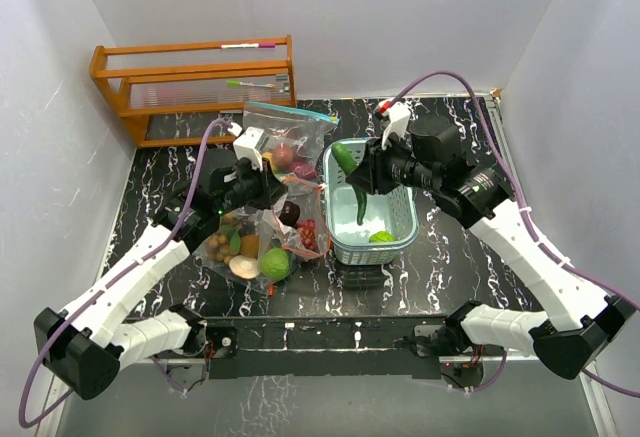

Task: Place the food in the zip-top bag and seal the zipper
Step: Place the fake vegetable in the zipper food storage bag.

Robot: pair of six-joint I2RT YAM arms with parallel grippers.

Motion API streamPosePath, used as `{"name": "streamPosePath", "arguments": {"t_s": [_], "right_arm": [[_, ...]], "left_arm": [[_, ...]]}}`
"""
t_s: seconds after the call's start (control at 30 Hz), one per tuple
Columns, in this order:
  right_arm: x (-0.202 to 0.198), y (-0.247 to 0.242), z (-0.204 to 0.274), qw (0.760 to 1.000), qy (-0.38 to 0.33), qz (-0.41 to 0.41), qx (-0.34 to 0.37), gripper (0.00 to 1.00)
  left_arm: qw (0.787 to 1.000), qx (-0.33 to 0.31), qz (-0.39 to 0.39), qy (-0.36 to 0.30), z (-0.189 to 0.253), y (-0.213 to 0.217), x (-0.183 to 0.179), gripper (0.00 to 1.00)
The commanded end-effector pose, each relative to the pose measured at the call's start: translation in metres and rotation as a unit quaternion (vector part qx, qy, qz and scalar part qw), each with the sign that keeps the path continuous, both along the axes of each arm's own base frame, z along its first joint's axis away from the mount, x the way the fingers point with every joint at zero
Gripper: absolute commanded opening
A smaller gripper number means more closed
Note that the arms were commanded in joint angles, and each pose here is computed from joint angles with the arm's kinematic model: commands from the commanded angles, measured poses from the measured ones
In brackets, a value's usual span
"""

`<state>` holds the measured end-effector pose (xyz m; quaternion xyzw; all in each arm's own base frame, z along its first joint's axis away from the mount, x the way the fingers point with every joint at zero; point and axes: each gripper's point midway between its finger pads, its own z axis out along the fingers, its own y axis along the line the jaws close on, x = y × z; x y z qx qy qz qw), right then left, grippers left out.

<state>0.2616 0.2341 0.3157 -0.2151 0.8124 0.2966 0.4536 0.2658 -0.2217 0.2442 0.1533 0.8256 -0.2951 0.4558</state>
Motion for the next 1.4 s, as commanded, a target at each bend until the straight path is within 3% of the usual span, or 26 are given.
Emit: {"name": "streamPosePath", "arguments": {"t_s": [0.0,0.13,0.37,0.53,1.0,1.17,1.2,1.27,1.37], "right_arm": [[-0.031,0.032,0.019,0.992,-0.010,0.117,0.056,0.08],[-0.049,0.056,0.015,0.985,0.001,0.161,0.067,0.08],[-0.073,0.089,-0.025,0.982,0.068,0.174,0.023,0.08],[-0.064,0.094,-0.044,0.985,0.119,0.124,0.020,0.08],[-0.030,0.116,-0.072,0.985,0.163,0.060,-0.001,0.08],[-0.013,0.119,-0.063,0.988,0.149,0.034,-0.006,0.08],[-0.011,0.119,-0.060,0.989,0.145,0.029,-0.007,0.12],[-0.007,0.118,-0.057,0.990,0.140,0.020,-0.008,0.35],[-0.005,0.116,-0.055,0.990,0.137,0.014,-0.010,0.56]], "left_arm": [[1.000,-0.010,-0.006,-0.015,0.013,-0.008,0.007,0.00],[1.000,-0.007,-0.007,-0.011,0.011,-0.010,0.010,0.00],[1.000,-0.009,-0.005,-0.020,0.023,-0.009,0.010,0.00],[0.999,-0.014,-0.005,-0.028,0.030,-0.007,0.008,0.00],[0.999,-0.028,-0.009,-0.035,0.038,-0.001,-0.006,0.00],[0.999,-0.033,-0.017,-0.029,0.036,-0.003,-0.011,0.00],[0.999,-0.034,-0.017,-0.028,0.036,-0.003,-0.011,0.00],[0.999,-0.036,-0.017,-0.026,0.034,-0.003,-0.013,0.00],[0.999,-0.035,-0.016,-0.022,0.030,-0.002,-0.014,0.00]]}}
